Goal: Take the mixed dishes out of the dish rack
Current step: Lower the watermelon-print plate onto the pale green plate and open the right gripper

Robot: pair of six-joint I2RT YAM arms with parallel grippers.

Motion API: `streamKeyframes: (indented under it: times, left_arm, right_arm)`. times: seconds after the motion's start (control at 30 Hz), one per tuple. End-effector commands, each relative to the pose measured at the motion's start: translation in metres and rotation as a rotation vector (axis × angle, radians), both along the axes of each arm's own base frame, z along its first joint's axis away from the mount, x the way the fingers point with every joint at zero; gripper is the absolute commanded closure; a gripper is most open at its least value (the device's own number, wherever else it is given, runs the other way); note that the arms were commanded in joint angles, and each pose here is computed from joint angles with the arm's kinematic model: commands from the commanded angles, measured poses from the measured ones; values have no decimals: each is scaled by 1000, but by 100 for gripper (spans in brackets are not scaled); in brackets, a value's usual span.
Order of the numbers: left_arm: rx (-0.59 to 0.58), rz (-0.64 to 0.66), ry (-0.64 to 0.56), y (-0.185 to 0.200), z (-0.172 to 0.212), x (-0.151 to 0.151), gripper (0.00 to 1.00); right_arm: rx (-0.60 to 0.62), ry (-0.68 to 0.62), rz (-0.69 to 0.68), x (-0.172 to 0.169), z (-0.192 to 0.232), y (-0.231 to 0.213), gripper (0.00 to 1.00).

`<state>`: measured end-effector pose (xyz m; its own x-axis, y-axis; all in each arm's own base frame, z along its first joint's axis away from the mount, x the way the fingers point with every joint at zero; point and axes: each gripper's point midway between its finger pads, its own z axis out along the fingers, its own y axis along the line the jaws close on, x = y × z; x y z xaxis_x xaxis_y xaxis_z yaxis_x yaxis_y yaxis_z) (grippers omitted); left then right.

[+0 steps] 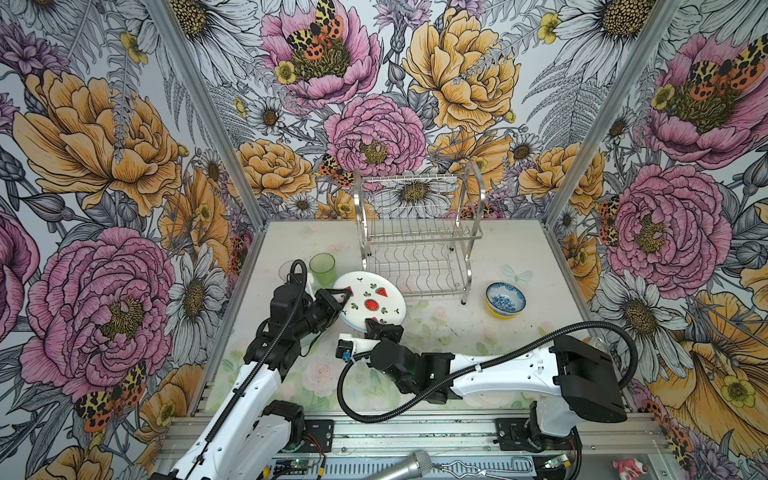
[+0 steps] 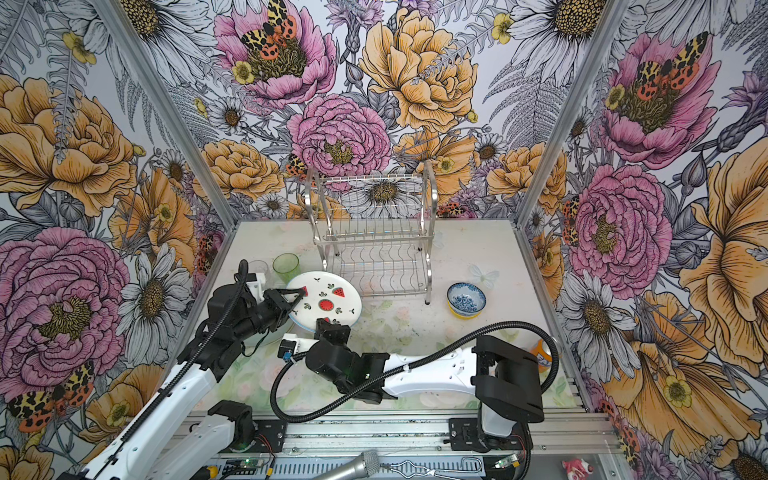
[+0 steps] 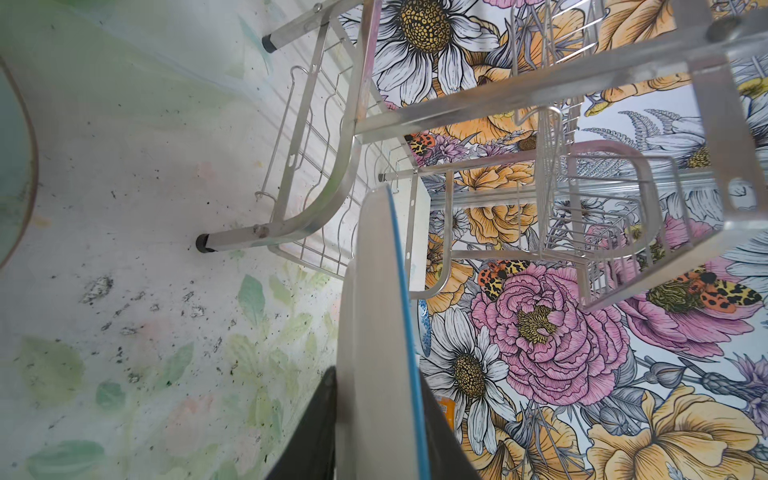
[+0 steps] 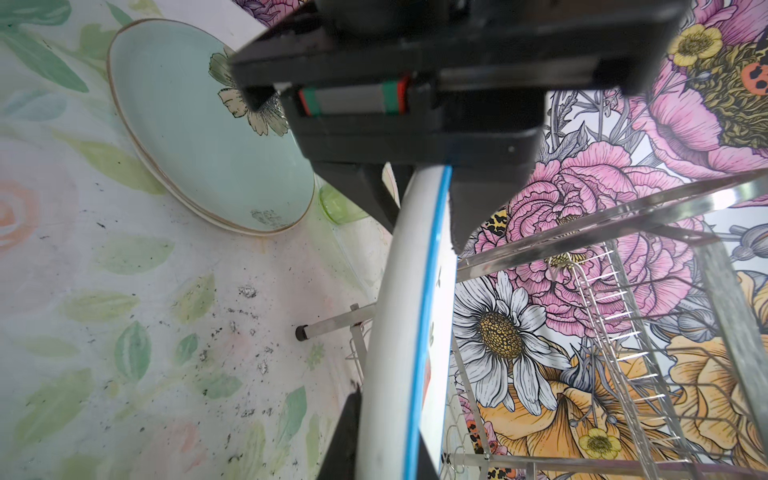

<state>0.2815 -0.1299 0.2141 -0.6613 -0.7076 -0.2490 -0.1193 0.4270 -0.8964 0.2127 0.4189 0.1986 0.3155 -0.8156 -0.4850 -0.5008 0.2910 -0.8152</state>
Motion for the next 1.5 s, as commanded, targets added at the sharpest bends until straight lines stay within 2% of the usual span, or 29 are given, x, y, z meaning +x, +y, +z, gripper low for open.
streamKeyframes:
  times: [0.0, 0.13, 0.17, 0.2, 0.3, 0.4, 0.63, 0.93, 1.1, 1.27, 1.47]
  left_arm:
    - [21, -19, -102, 2, 13, 6, 77]
    - [17, -12, -99, 6, 8, 7, 87]
    - [16, -10, -97, 7, 7, 7, 92]
    - [16, -7, -96, 8, 6, 8, 100]
    - [16, 4, -89, 12, 2, 9, 100]
    - [8, 7, -94, 13, 3, 10, 100]
    - [25, 22, -107, 18, 3, 10, 100]
    - [96, 92, -71, 39, -15, 9, 100]
    - [127, 208, -90, 60, -20, 1, 100]
    - [127, 306, -155, 79, -10, -10, 100]
    - [156, 416, -152, 107, -5, -25, 100]
  right_arm:
    - [283, -32, -40, 3, 71, 8, 90]
    - [297, -28, -50, 3, 73, 4, 73]
    - [302, -25, -51, 3, 73, 3, 65]
    - [310, -22, -55, 3, 74, 1, 54]
    - [337, -15, -67, 4, 78, -6, 32]
    - [378, 3, -69, 3, 84, -16, 23]
    - [454, 23, -90, 3, 96, -40, 17]
    - [634, 75, -117, 16, 124, -79, 13]
    - [740, 104, -134, 32, 140, -113, 10]
    - [764, 90, -171, 43, 145, -138, 9]
    - [821, 93, -275, 63, 139, -172, 9]
